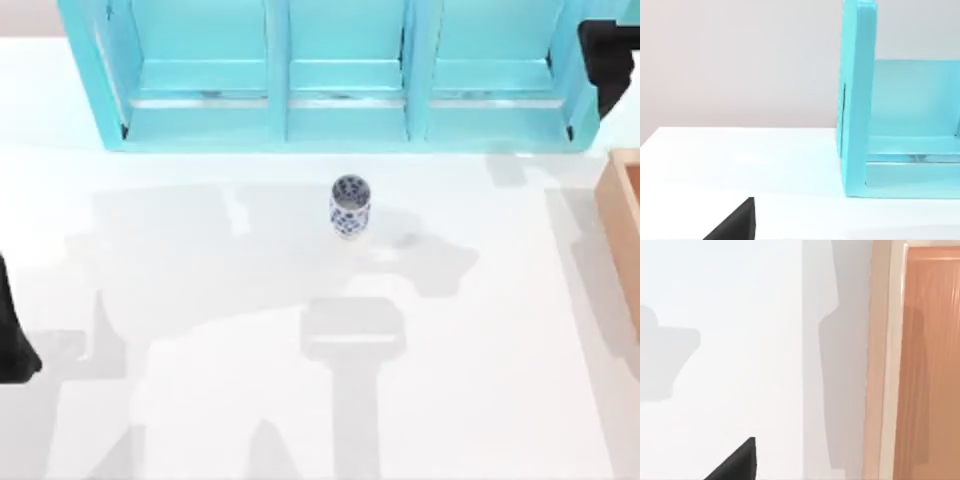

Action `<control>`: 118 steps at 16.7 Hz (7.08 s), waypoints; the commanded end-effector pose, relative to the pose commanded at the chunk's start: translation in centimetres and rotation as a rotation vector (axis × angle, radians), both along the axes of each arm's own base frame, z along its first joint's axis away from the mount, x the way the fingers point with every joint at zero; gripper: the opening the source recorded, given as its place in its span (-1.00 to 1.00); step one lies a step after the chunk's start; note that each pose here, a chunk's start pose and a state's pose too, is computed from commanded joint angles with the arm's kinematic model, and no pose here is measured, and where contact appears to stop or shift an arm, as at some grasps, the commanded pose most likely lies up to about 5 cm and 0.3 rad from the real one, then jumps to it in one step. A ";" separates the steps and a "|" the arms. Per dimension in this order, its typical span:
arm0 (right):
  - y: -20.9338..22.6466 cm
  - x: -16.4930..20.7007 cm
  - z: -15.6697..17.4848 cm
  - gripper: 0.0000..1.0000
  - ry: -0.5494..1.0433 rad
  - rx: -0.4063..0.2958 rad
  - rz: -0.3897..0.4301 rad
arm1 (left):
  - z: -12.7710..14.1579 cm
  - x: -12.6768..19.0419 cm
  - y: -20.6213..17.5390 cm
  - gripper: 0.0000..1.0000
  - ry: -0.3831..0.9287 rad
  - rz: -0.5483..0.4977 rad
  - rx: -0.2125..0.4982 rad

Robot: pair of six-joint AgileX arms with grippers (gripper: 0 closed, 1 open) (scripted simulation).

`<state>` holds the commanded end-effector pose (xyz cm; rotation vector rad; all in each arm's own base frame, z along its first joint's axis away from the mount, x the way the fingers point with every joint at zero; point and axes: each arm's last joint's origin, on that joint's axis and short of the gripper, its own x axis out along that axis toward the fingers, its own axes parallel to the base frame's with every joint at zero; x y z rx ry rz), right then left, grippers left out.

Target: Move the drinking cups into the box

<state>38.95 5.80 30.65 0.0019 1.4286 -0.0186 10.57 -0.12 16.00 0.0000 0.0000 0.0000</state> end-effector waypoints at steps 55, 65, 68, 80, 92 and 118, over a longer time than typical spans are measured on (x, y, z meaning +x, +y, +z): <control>21.8 3.2 -15.4 -1.00 -0.071 0.014 0.012 | 0.0 0.0 0.0 1.00 0.000 0.000 0.000; 12.7 2.9 -6.9 -1.00 -0.058 0.011 0.007 | 0.0 0.0 0.0 1.00 0.000 0.000 0.000; 12.9 2.9 -7.0 -1.00 -0.061 0.010 0.008 | 0.0 0.0 0.0 1.00 0.000 0.000 0.000; -7.3 -2.2 -3.2 -1.00 -0.032 0.007 0.008 | 0.0 0.0 0.0 1.00 0.000 0.000 0.000; -15.3 -10.1 -2.8 -1.00 -0.043 -0.001 0.006 | 0.0 0.0 0.0 1.00 0.000 0.000 0.000; -15.4 -9.4 -9.1 0.66 -0.046 -0.001 0.005 | 0.0 0.0 0.0 1.00 0.000 0.000 0.000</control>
